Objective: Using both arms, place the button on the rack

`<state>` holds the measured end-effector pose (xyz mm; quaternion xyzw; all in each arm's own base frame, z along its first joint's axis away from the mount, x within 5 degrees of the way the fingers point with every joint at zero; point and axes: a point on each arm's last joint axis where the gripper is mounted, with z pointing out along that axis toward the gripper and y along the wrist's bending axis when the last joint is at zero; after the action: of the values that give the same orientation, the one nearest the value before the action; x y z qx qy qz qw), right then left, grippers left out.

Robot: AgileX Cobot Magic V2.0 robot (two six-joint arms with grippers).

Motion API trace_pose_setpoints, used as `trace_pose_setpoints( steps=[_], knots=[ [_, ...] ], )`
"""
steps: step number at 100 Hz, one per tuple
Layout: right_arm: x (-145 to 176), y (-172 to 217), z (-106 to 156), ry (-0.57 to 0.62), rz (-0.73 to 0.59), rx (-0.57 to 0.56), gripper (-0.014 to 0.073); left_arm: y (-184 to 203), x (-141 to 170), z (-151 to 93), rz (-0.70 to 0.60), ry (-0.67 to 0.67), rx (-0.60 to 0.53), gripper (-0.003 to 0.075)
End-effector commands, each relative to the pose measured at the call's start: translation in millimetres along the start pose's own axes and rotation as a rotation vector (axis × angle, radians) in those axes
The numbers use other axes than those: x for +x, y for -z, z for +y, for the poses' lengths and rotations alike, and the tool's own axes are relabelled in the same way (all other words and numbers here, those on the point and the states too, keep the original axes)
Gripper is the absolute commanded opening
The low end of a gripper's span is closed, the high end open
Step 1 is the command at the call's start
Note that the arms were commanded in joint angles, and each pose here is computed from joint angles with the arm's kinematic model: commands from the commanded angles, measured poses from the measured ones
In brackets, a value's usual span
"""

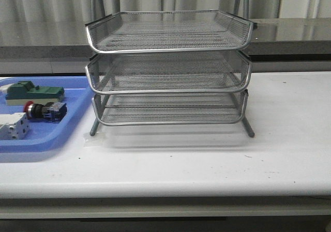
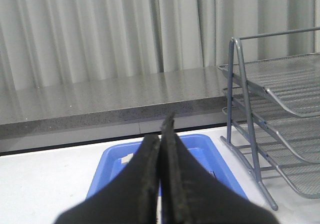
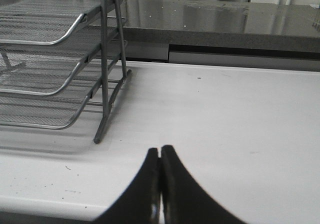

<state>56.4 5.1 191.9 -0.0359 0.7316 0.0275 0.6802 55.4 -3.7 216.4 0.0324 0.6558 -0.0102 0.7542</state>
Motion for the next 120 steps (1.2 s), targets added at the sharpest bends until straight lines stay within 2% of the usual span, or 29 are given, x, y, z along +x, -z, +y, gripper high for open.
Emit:
trace_pose_setpoints(
  steps=[1, 80, 96, 108, 120],
  knots=[
    [-8, 2, 0, -0.001, -0.099, 0.006, -0.0057, 2, 2, -1, -0.071, 0.011, 0.008, -0.002],
    [-9, 2, 0, -0.001, -0.117, 0.006, -0.0057, 2, 2, -1, -0.071, 0.011, 0.008, -0.002],
    [-16, 3, 0, -0.001, -0.189, 0.007, -0.0057, 2, 2, -1, -0.071, 0.011, 0.008, -0.002],
    [-24, 5, -1, -0.032, -0.226, 0.005, -0.0057, 2, 2, -1, -0.071, 0.011, 0.008, -0.002],
    [-37, 7, 0, -0.106, -0.194, -0.007, -0.0057, 2, 2, -1, -0.071, 0.011, 0.008, -0.002]
  ],
)
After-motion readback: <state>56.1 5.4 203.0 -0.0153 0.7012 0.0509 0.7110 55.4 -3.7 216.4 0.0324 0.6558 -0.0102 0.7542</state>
